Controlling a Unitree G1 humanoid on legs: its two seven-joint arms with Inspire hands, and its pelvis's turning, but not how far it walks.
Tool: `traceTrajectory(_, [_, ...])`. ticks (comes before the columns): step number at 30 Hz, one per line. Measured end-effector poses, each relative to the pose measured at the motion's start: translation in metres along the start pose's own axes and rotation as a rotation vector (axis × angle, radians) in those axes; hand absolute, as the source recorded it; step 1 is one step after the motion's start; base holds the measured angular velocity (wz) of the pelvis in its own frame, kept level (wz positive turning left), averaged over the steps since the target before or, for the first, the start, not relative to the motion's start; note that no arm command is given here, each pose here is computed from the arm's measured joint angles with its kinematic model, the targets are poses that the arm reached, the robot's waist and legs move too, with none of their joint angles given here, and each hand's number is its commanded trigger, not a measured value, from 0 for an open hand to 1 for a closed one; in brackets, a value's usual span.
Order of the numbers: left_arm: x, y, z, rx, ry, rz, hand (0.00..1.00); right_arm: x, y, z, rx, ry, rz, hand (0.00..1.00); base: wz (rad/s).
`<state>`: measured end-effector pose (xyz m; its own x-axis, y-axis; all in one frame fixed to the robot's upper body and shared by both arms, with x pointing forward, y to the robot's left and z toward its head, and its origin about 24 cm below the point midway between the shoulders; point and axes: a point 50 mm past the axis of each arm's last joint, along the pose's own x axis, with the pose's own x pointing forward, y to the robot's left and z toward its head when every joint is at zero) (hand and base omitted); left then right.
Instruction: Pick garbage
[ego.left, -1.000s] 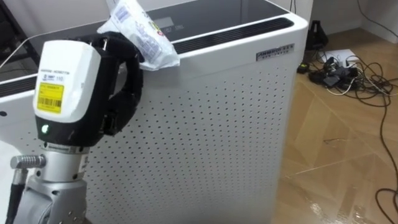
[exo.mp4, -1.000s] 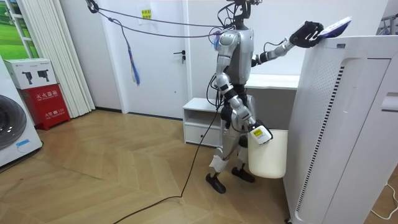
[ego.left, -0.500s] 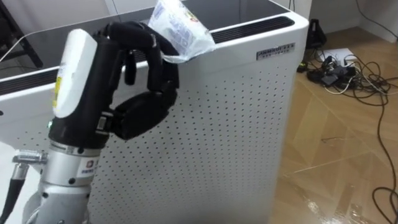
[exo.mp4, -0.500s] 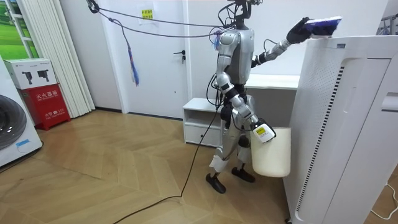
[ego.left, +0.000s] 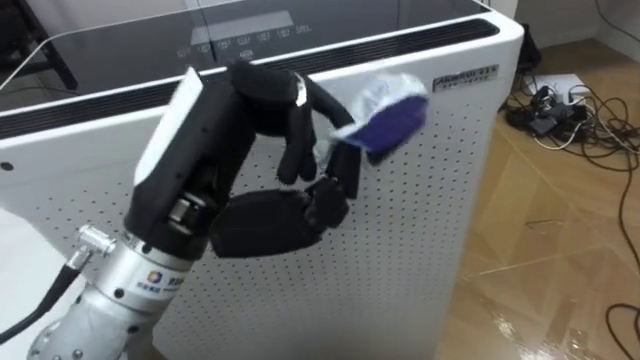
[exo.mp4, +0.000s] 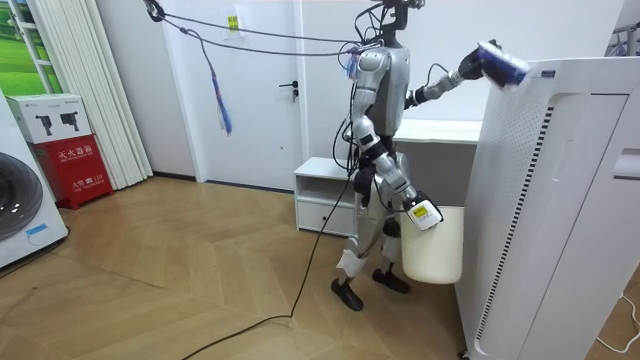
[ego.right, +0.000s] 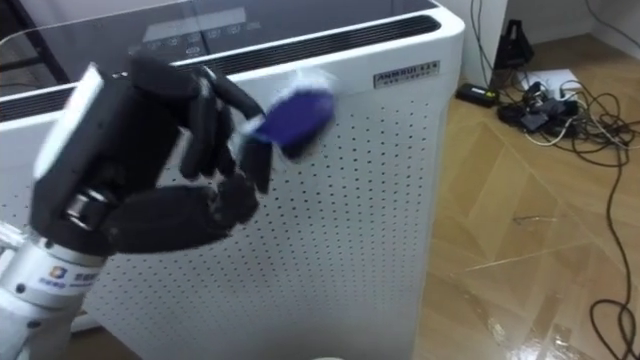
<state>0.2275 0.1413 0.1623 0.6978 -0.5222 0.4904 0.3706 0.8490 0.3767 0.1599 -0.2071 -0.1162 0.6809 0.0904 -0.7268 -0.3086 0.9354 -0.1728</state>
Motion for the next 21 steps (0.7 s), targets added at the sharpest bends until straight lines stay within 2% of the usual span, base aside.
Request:
traceTrajectory(8, [-0.027,-0.006,-0.033,-0.050,0.223,0.001,1.00,0.006,-0.003,0.008,0.000,-0.009,-0.014,1.00,0.07])
traceTrajectory(14, [-0.053,-0.012,-0.070,-0.101,0.425,0.002,1.00,0.013,-0.008,0.018,-0.008,-0.015,-0.025,1.00,0.11])
traceTrajectory(21, [-0.069,-0.039,-0.100,-0.166,0.573,-0.073,1.00,0.021,-0.011,0.029,-0.026,-0.012,-0.042,1.00,0.10])
